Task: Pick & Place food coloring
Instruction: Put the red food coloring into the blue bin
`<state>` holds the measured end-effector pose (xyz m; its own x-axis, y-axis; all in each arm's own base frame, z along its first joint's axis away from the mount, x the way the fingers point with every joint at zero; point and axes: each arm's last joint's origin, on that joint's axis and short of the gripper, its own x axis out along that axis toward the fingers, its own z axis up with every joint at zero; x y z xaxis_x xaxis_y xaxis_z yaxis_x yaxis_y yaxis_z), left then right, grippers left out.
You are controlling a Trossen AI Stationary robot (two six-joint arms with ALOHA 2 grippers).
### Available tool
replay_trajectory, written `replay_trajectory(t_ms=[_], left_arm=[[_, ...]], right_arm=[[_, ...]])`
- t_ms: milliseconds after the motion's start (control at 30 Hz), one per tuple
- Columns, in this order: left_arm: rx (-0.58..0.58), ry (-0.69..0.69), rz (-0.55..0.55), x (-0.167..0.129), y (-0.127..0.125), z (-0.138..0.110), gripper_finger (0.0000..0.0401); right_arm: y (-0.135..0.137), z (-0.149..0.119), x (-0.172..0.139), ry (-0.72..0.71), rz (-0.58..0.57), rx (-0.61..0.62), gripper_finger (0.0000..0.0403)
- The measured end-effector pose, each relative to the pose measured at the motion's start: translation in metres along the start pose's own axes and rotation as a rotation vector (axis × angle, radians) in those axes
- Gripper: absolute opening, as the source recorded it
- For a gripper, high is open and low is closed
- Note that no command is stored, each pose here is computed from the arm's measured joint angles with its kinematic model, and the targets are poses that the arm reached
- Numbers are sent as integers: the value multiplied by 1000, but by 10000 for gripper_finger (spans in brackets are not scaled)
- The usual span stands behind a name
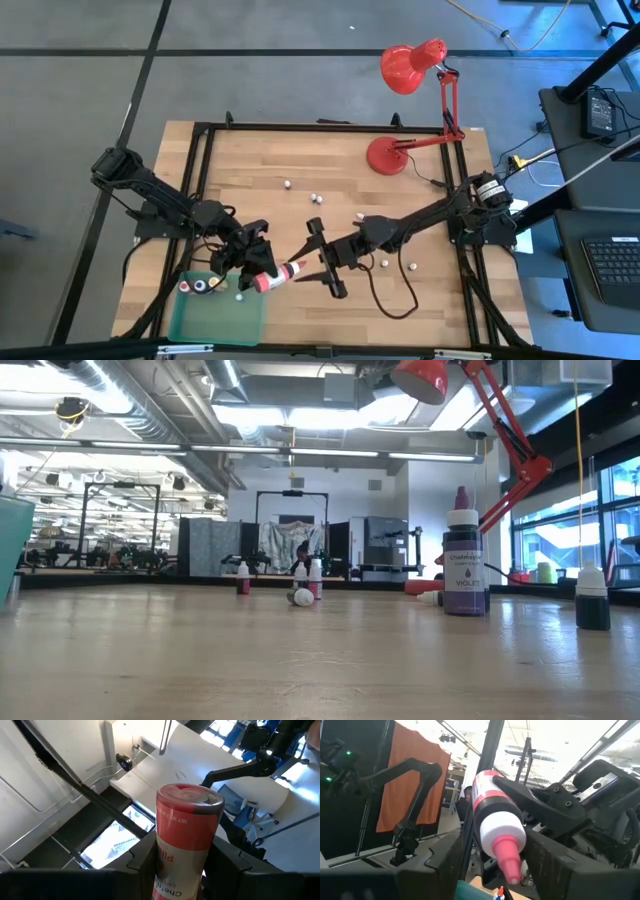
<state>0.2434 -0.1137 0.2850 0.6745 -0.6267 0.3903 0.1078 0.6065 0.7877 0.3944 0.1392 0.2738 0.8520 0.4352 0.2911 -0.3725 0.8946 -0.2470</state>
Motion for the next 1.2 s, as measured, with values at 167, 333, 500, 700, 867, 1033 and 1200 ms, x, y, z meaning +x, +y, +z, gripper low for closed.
replay_trajectory(t_ms=[167, 333, 500, 700, 867, 1033, 1200], left_arm=[[-1, 6, -2, 0, 0, -1, 132], [-29, 21, 7, -2, 4, -6, 132], [-62, 9, -4, -3, 6, -8, 132], [-65, -5, -20, -4, 6, -8, 132], [-66, -6, -21, -4, 6, -8, 132], [-79, -5, -22, -4, 6, -8, 132], [-125, -4, -19, -4, 6, -8, 143]], right_arm=[[-2, 0, 0, 1, -3, -3, 179], [-6, -1, -1, 2, -9, -4, 167], [-6, -2, -1, 9, -8, -3, 157], [-5, -2, -1, 12, -7, -3, 124], [-5, -3, -1, 15, -6, -4, 124], [-5, -3, -1, 17, -7, -4, 125], [-5, -3, -1, 22, -16, -3, 127]])
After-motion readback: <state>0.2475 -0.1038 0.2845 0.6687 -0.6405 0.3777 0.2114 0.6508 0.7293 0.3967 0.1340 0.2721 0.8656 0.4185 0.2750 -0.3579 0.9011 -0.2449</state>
